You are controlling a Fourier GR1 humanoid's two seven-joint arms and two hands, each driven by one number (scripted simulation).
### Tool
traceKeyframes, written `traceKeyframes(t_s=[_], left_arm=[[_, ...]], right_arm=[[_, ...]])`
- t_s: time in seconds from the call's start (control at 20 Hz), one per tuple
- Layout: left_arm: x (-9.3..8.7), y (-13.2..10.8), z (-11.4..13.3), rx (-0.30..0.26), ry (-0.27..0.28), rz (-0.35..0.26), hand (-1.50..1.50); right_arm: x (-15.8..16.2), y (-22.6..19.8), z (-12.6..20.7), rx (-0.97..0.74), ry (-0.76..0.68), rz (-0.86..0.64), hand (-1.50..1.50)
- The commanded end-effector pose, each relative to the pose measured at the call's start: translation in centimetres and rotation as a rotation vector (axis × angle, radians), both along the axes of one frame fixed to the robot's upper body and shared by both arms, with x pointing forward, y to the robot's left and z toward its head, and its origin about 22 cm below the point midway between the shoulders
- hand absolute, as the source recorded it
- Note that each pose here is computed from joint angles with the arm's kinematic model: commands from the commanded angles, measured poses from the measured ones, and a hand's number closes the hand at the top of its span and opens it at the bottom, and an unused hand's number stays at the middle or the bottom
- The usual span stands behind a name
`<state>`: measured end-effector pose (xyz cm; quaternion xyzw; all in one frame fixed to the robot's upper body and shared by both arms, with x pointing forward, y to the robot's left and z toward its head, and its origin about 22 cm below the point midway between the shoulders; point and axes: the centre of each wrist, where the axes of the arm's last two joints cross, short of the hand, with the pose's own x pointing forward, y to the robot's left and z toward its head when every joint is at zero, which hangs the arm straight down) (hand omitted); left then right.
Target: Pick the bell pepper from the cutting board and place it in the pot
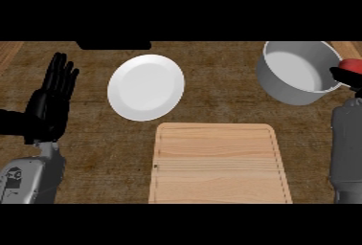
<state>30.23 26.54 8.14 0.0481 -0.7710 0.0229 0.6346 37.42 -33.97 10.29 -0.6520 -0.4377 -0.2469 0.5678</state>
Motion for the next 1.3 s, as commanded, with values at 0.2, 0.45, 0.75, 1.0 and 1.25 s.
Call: traceKeyframes(t_s=[0.2, 0.45, 0.75, 1.0, 1.25], left_arm=[[0.1, -0.8, 0.3, 0.005, 0.009, -0.004, 0.00], [0.5, 1.4, 1.0, 0.003, 0.007, 0.008, 0.00], [-0.6, -0.2, -1.0, 0.000, 0.009, 0.004, 0.00], [-1.6, 0.8, -0.9, 0.006, -0.001, 0.005, 0.00], [-0.5, 1.2, -1.5, -0.004, 0.015, 0.009, 0.00]], right_arm=[[-5.5, -1.2, 0.0, -0.042, -0.233, -0.085, -1.50], [-10.6, -0.7, -0.7, -0.068, -0.314, -0.108, -1.50], [-17.3, -1.0, -2.5, -0.072, -0.341, -0.136, -1.50], [-21.9, -1.6, -1.8, -0.054, -0.331, -0.153, -1.50], [-26.9, -0.3, -3.4, -0.061, -0.339, -0.158, -1.50]])
